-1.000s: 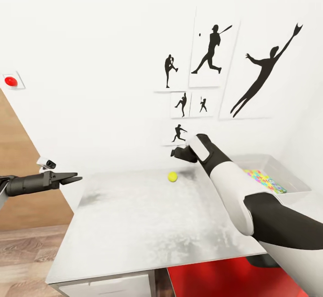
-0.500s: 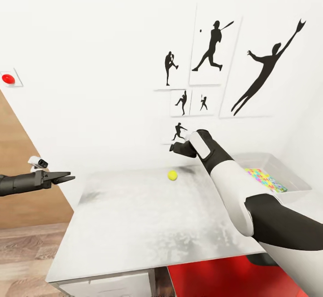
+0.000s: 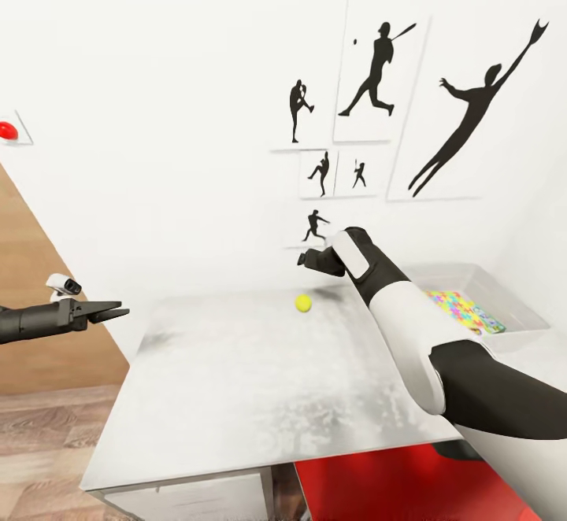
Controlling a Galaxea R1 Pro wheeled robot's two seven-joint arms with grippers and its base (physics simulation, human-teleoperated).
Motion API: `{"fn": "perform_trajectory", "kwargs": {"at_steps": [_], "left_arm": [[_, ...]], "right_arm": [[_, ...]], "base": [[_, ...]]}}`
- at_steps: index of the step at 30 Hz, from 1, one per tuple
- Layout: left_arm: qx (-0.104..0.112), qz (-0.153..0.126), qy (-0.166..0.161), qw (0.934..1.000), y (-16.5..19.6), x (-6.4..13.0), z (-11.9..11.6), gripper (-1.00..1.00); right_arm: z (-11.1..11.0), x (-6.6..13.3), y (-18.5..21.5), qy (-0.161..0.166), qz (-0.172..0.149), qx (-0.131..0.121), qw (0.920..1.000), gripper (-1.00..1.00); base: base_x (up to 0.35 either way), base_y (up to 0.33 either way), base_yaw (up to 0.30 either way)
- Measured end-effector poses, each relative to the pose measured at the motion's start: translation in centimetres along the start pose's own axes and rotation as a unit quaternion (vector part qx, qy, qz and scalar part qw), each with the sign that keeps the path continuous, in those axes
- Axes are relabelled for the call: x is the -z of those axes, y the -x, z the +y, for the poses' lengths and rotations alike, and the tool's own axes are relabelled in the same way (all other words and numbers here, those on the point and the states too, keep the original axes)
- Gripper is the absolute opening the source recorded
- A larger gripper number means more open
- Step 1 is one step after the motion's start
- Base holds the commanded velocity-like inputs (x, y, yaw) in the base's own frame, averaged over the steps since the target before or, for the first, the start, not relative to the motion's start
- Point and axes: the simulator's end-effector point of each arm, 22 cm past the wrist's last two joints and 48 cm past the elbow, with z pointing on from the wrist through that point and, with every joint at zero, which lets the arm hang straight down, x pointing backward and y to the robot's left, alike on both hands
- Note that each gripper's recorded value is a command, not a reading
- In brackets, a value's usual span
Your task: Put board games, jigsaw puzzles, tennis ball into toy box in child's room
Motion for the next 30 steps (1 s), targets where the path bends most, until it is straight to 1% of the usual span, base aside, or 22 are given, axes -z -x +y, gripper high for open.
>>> {"fn": "perform_trajectory", "kwargs": {"at_steps": [30], "left_arm": [[0.023, 0.01, 0.005, 0.9997, -1.2, -0.8, 2.5, 1.0]], "right_arm": [[-1.2, -3.0, -1.8, -0.007, 0.019, -0.005, 0.9998, 1.0]], "base": [[0.0, 0.0, 0.0]]}}
